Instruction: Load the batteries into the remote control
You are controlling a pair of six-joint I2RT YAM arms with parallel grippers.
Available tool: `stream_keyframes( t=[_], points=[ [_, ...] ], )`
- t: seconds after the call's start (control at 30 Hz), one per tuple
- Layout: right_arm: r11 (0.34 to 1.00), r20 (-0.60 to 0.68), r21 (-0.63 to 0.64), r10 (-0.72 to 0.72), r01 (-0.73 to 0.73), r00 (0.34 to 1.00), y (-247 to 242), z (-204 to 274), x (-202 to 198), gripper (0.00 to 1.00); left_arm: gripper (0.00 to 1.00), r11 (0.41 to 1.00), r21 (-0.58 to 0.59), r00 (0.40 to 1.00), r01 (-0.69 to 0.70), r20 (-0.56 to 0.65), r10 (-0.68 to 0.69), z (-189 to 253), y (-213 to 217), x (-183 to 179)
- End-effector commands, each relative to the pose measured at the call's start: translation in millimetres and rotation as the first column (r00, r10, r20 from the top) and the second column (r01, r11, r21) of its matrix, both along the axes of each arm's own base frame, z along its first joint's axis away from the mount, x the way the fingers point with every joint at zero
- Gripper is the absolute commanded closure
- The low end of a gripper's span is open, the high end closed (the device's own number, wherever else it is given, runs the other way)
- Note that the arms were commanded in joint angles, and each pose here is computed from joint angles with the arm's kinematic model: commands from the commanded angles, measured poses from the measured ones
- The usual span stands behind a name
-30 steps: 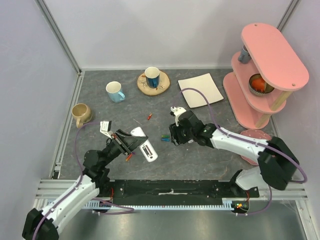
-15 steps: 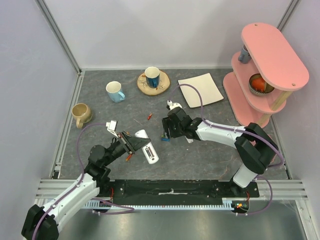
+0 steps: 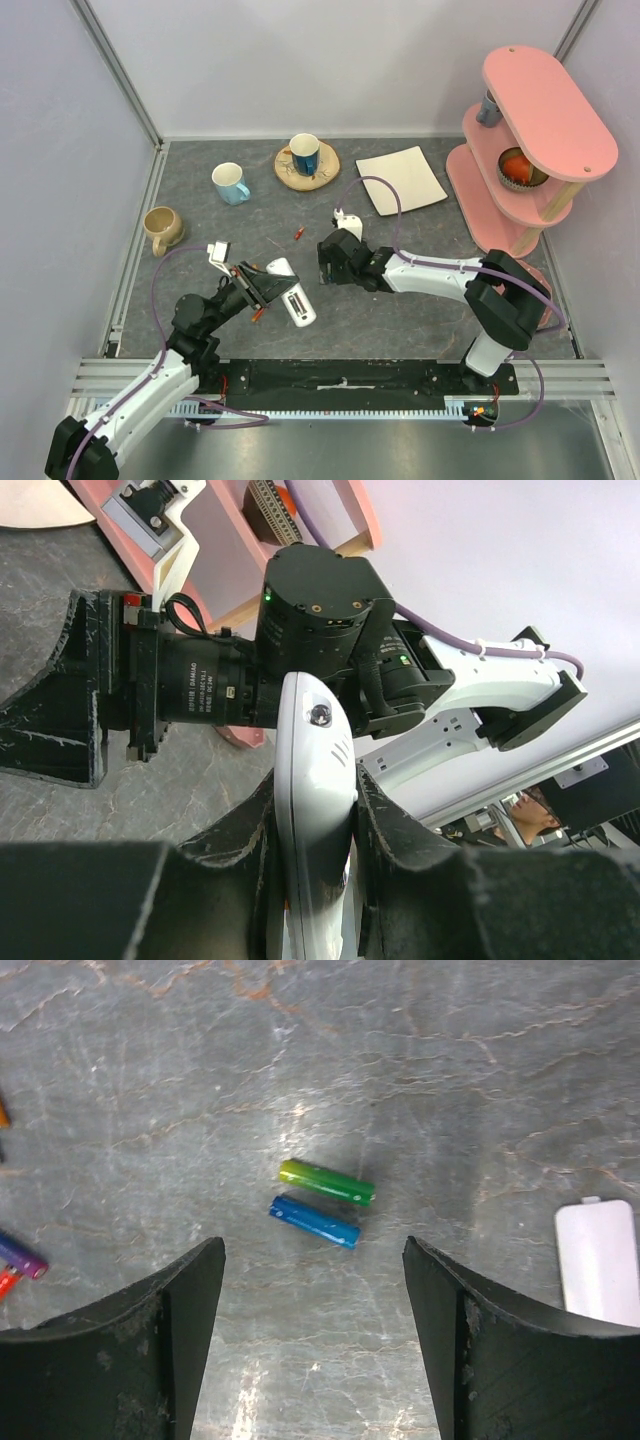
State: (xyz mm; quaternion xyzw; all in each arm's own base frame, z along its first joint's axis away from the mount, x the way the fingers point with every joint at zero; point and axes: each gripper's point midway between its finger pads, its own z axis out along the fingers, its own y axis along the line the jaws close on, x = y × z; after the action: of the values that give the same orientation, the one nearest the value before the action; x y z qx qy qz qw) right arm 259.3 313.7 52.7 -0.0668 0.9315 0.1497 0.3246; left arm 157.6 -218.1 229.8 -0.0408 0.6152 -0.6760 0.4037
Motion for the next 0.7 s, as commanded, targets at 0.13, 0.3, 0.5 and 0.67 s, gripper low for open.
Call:
stream_keyframes(
  t=[0.13,0.3,0.5,0.67],
  points=[
    [0.987,0.017,-0.054,-0.149,0.150,0.989,-16.8,-16.0,11.8,0.20,0.98,1.000,0.019,0.999,0.012,-0.036,-0.011,-29.3,1.9,-5.7],
    [0.988,0.002,-0.071,-0.134,0.134,0.991,-12.8,-24.1,9.8,0.21,0.98,1.000,0.018,0.999,0.018,-0.034,-0.017,-29.5,2.0,-7.2],
    [0.990,0.001,-0.081,-0.114,0.114,0.993,-7.9,-26.8,8.5,0.21,0.98,1.000,0.017,0.999,0.015,-0.034,-0.014,-29.4,2.3,-7.0],
    [0.991,0.012,-0.071,-0.117,0.117,0.993,-3.4,-22.4,10.5,0.21,0.98,1.000,0.017,0.999,0.017,-0.036,-0.016,-30.9,2.0,-6.9]
  ],
)
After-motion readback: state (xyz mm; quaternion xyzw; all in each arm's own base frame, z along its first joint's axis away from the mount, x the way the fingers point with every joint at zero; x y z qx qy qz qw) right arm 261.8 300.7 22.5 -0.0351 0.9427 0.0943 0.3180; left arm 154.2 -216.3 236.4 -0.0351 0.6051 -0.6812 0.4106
